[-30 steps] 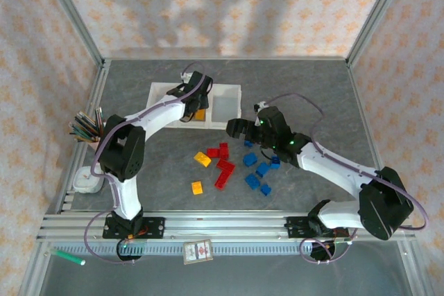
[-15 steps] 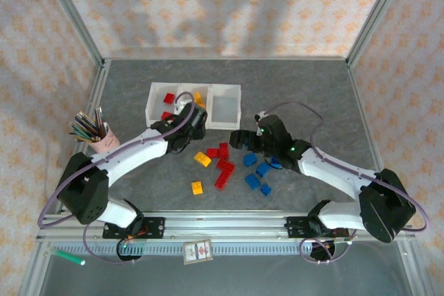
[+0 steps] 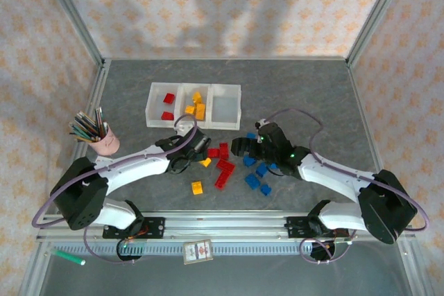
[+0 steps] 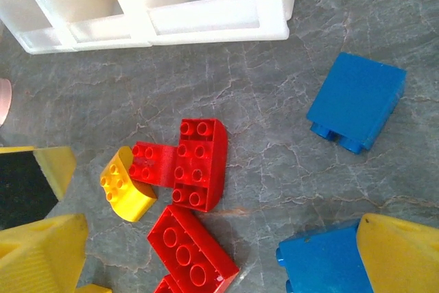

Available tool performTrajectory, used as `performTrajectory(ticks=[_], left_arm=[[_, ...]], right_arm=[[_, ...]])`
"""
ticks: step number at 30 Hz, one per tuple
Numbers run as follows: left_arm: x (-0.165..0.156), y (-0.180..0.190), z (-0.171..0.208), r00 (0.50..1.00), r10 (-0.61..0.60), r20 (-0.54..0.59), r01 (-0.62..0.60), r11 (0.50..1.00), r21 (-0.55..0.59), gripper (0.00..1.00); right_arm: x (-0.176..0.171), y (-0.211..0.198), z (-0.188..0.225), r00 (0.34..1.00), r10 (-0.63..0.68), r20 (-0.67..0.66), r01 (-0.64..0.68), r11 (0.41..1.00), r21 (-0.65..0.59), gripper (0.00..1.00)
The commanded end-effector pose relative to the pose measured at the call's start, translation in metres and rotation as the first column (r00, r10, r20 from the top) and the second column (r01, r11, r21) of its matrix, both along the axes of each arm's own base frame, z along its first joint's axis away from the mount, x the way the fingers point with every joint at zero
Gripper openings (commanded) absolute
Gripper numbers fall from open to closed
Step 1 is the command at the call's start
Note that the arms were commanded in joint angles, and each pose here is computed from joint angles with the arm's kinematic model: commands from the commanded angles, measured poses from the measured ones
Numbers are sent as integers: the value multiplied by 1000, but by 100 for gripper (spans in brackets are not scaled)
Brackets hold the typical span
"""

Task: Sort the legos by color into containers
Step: Pick up the lego from the center of the table.

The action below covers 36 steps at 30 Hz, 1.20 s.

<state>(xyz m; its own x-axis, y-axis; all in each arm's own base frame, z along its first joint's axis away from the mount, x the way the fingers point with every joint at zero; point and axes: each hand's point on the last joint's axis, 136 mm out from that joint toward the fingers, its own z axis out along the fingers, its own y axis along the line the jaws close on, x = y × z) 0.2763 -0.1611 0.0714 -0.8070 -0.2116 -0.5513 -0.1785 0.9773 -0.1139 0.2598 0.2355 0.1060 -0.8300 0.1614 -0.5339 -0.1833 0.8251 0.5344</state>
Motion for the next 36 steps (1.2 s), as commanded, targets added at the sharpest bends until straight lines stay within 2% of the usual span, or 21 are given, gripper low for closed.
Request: performTrajectory(ticks=[1,13,24,36], left_arm=[[3,-13,-4,1000,3,15,-2,999,-33,80],[-3,-36,-28,999,-35,-35,34,999,-9,86],[3,-32,-49,999,1,-54,3,997,77,94],[-16,-5,-57,996,55,-66,-48,993,110,90]], right_arm=[[6,-3,7,999,-34,41,34,999,4,100],[6,-8,2,998,-49,37,50,999,-13,100],[6,-7,-1,998,-47,28,48,999,-10,100],[7,-7,0,999,-46,29,46,999,-8,100]])
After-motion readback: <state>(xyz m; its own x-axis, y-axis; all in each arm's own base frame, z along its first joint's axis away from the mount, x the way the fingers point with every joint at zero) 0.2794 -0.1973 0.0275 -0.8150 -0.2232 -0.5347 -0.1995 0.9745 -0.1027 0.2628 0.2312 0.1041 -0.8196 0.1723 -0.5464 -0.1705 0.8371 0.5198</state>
